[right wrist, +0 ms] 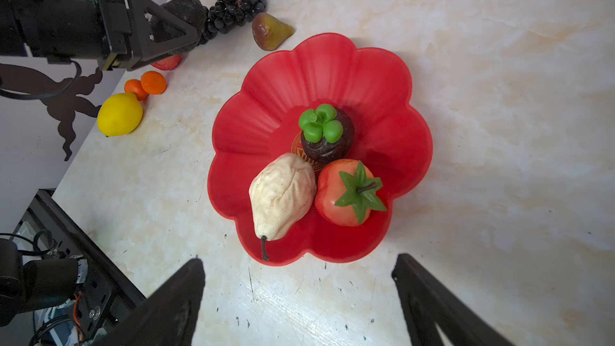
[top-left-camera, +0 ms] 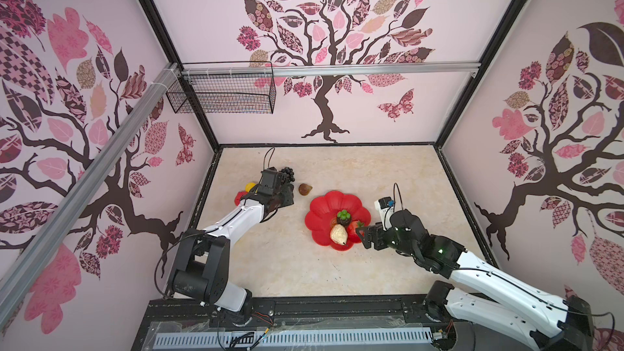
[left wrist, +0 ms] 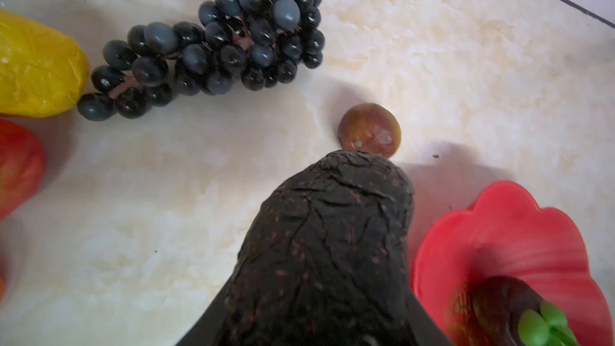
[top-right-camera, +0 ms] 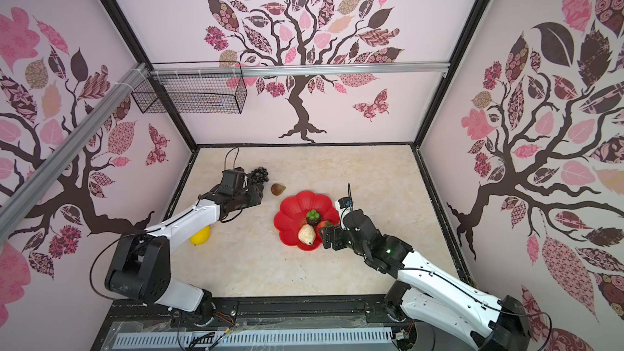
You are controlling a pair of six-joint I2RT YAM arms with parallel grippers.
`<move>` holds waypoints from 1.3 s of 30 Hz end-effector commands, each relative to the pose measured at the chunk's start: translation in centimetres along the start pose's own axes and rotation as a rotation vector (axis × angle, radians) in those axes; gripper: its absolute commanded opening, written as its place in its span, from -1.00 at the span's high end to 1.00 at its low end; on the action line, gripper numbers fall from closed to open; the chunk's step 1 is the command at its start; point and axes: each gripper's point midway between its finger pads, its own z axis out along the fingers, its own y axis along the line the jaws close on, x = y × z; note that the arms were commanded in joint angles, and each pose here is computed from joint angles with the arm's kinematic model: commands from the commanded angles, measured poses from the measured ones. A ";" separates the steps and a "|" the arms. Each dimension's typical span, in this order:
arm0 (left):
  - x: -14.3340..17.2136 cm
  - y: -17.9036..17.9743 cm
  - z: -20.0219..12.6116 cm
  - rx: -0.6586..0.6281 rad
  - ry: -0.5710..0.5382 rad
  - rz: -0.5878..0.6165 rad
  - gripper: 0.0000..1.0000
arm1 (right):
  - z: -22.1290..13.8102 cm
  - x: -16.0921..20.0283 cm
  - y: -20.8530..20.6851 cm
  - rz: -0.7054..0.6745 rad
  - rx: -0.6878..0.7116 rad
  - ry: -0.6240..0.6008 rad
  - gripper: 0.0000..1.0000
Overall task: Arrange fruit in a fruit bowl
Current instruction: Pick up the fruit from the top-left of the table.
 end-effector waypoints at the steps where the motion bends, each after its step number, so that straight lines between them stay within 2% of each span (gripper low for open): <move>1: 1.1 -3.7 -1.7 0.123 -0.046 0.100 0.04 | -0.9 -2.0 1.4 0.003 -0.030 -0.037 -0.85; 5: 2.6 -9.1 -5.1 0.275 -0.118 0.265 0.07 | -2.7 -4.5 2.1 -0.023 -0.018 -0.075 -0.87; 10: 4.2 -13.2 -8.6 0.467 -0.198 0.377 0.09 | -4.0 -6.5 3.7 -0.019 -0.065 -0.096 -0.88; 14: 6.2 -15.6 -10.6 0.591 -0.254 0.487 0.09 | -4.2 -7.1 5.2 0.011 -0.135 -0.096 -0.88; 19: 8.6 -17.3 -11.8 0.717 -0.245 0.597 0.11 | -4.3 -6.7 8.2 0.067 -0.309 -0.056 -0.94; 22: 9.3 -18.2 -12.7 0.783 -0.273 0.638 0.12 | -3.5 -6.0 8.4 0.092 -0.310 -0.018 -0.96; 31: 11.5 -19.5 -13.1 0.869 -0.267 0.714 0.11 | -2.1 -4.3 9.2 0.168 -0.379 0.029 -0.96; 39: 12.2 -19.7 -12.9 0.882 -0.259 0.733 0.09 | -1.2 -3.7 9.5 0.181 -0.400 0.046 -0.89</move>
